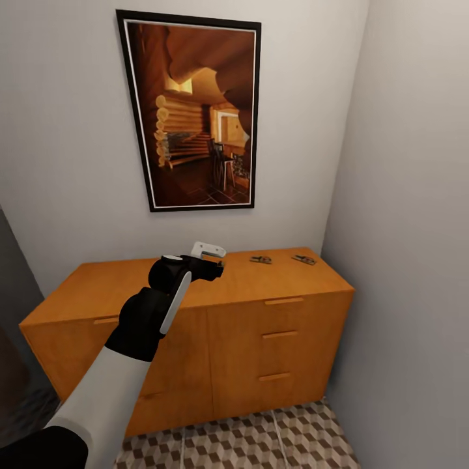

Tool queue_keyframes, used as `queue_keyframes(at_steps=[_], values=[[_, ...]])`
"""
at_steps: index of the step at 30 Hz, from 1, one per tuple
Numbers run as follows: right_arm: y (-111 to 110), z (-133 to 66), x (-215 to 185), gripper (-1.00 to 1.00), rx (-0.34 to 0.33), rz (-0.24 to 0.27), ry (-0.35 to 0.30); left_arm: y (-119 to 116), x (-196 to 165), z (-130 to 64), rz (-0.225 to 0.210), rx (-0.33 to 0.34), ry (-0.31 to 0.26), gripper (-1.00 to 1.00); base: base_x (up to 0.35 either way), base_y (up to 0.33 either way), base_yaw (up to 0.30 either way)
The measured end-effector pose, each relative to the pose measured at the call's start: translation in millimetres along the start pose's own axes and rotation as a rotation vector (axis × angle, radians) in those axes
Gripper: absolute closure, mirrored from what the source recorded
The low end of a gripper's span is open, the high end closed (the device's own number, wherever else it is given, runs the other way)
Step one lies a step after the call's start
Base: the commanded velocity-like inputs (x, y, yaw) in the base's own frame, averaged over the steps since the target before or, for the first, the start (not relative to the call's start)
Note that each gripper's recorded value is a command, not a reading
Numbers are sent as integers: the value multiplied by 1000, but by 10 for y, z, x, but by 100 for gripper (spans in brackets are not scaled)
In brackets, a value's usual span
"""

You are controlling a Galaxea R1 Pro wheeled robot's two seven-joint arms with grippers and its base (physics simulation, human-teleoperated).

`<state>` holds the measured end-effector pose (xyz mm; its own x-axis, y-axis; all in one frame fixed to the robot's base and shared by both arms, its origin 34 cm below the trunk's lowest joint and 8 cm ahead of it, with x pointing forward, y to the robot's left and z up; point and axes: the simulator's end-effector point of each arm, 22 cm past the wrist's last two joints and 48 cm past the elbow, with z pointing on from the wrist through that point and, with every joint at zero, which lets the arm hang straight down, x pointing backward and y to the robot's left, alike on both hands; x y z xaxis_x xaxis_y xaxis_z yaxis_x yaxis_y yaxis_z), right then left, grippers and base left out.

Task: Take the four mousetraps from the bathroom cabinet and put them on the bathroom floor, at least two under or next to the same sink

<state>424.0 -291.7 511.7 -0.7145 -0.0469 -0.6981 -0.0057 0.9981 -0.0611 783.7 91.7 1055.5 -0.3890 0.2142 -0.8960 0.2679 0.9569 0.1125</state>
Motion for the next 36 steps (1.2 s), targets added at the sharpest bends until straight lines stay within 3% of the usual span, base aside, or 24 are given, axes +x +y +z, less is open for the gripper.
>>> queue_keyframes(at_steps=[23,36], values=[[14,-1,16,100,-2,1,4,2,20,19,-1,0,4,-100,79,0,0],[20,-3,15,100,-3,0,3,2,21,16,-1,0,5,-100,234,0,0]])
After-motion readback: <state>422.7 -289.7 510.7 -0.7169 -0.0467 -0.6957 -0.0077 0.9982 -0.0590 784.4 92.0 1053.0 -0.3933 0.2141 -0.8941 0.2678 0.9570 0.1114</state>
